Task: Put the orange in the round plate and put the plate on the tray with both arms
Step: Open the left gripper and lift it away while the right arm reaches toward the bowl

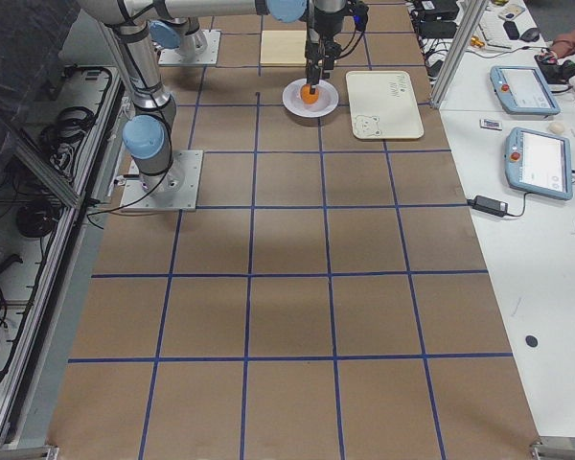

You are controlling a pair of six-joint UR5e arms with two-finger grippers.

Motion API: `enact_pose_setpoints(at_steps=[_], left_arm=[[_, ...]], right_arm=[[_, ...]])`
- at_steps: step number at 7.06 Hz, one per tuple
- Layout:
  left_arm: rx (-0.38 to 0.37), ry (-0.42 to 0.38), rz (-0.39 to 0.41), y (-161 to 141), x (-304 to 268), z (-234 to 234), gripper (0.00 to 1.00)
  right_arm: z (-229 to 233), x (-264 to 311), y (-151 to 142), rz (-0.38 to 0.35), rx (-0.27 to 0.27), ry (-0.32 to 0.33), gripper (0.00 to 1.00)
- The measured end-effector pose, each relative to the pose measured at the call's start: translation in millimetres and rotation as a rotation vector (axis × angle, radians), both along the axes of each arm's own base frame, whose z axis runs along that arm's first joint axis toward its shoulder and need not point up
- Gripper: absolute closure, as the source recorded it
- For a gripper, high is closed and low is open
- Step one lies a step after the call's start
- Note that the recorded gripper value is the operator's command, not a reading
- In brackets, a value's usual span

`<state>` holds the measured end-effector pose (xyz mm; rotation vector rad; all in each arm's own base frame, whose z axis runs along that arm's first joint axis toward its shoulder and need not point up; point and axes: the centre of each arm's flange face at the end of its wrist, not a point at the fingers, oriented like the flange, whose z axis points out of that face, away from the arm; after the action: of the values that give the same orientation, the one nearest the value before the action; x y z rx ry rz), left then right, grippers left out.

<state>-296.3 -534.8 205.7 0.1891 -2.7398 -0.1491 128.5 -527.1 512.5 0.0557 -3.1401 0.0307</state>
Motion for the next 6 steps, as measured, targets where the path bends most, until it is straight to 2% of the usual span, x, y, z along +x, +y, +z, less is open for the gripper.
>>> enact_pose_setpoints(at_steps=[1,3,5,6], left_arm=[[-0.011,0.000,0.000,-2,0,4,0.00],[-0.059,-0.072,-0.010,-16,6,42,0.00],[-0.008,-0.186,-0.030,-25,15,128,0.00],[0.014,-0.237,-0.045,-17,22,177,0.00]], right_arm=[[-1,0,0,-0.009,0.002,-0.005,0.01],[-4,-1,0,-0.022,0.008,-0.018,0.02],[-22,4,-3,-0.029,-0.001,-0.120,0.02],[-42,4,-6,-0.037,-0.020,-0.183,0.02]])
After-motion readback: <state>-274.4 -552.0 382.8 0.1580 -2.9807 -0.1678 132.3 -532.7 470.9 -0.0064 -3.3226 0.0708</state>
